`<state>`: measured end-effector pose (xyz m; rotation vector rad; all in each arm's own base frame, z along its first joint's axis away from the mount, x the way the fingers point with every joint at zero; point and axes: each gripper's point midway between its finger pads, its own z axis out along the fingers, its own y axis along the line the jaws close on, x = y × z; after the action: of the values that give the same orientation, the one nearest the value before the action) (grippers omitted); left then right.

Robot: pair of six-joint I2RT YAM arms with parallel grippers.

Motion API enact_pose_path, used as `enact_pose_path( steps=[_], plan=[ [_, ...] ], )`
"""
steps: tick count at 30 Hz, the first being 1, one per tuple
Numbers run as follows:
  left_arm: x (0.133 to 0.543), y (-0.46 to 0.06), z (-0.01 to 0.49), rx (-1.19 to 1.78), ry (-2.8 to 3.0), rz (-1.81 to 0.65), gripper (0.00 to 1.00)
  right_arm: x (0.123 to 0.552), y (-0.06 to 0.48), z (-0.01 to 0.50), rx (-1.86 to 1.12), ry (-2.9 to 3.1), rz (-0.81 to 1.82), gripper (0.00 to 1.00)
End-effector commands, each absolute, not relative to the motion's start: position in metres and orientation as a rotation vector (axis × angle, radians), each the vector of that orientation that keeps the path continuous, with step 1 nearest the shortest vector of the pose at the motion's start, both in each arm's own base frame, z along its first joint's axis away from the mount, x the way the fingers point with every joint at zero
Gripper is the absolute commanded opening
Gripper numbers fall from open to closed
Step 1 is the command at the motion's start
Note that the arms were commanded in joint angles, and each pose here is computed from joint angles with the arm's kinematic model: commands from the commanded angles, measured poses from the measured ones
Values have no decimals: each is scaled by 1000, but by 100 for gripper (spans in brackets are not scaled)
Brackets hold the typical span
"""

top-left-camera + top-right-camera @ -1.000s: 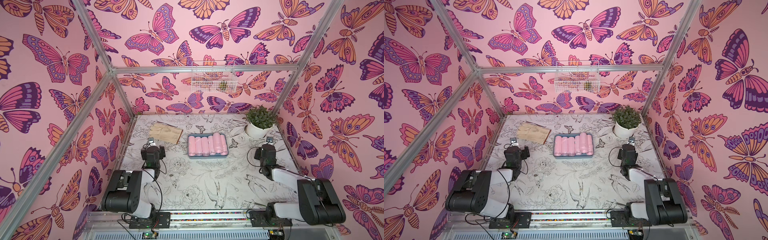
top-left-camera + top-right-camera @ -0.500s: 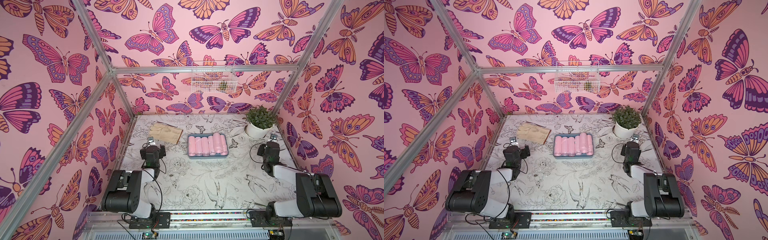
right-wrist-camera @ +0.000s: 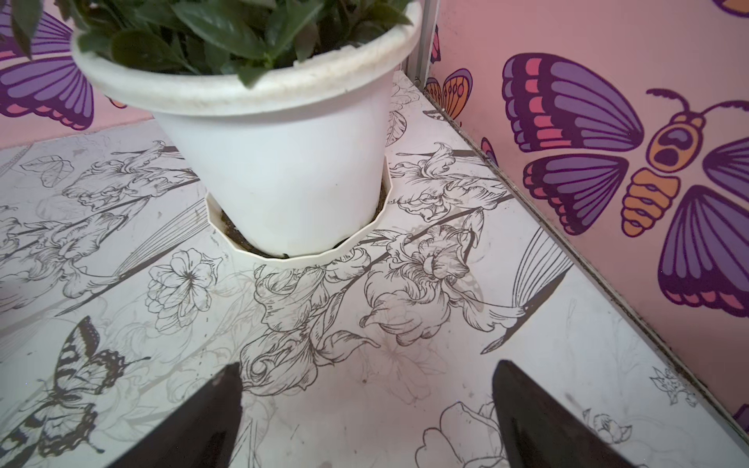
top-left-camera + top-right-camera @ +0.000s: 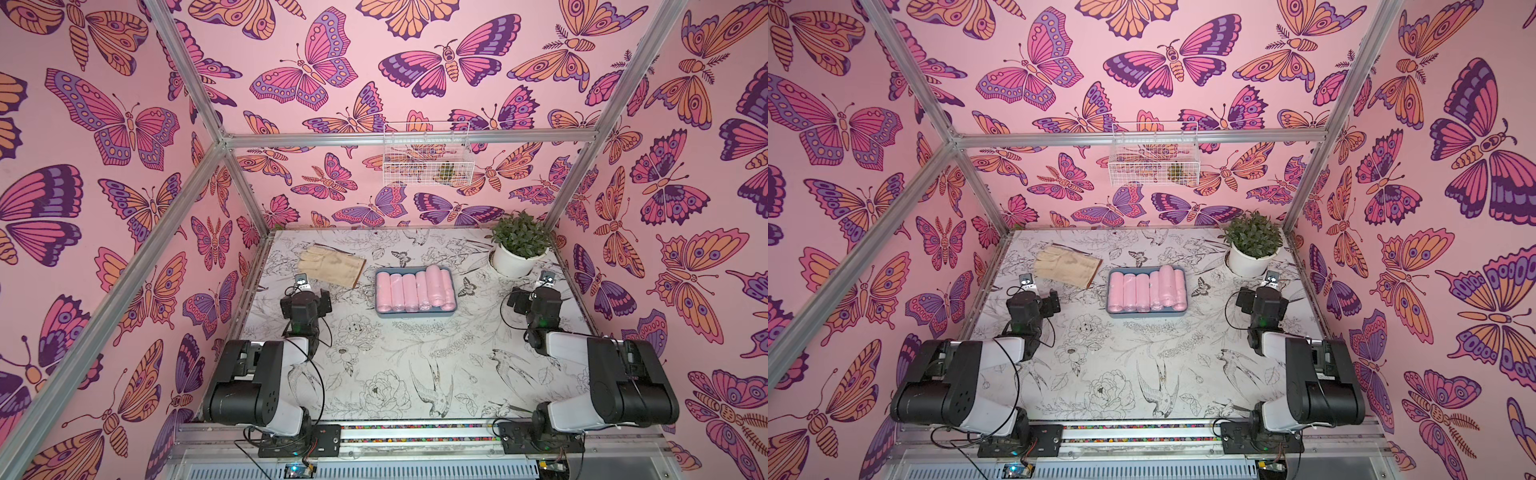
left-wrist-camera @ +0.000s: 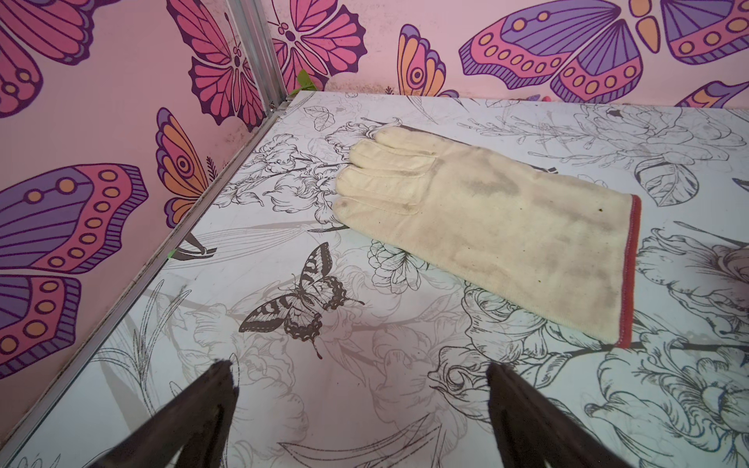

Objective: Put the roll of trash bags into the storage box
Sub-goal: Reset both arms

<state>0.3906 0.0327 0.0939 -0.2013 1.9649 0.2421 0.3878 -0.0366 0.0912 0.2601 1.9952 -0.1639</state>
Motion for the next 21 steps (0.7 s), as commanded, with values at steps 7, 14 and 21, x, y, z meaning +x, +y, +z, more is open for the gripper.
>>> enact_pose_path(
  steps=[7,14,21],
  plan=[
    [395,34,98,-202,1952,240,100,394,-36,103,254,1960,-157,99],
    [395,34,98,-202,1952,240,100,393,-36,102,253,1961,-157,99],
    [395,34,98,-202,1951,239,100,393,-37,102,253,1960,-158,99]
  ],
)
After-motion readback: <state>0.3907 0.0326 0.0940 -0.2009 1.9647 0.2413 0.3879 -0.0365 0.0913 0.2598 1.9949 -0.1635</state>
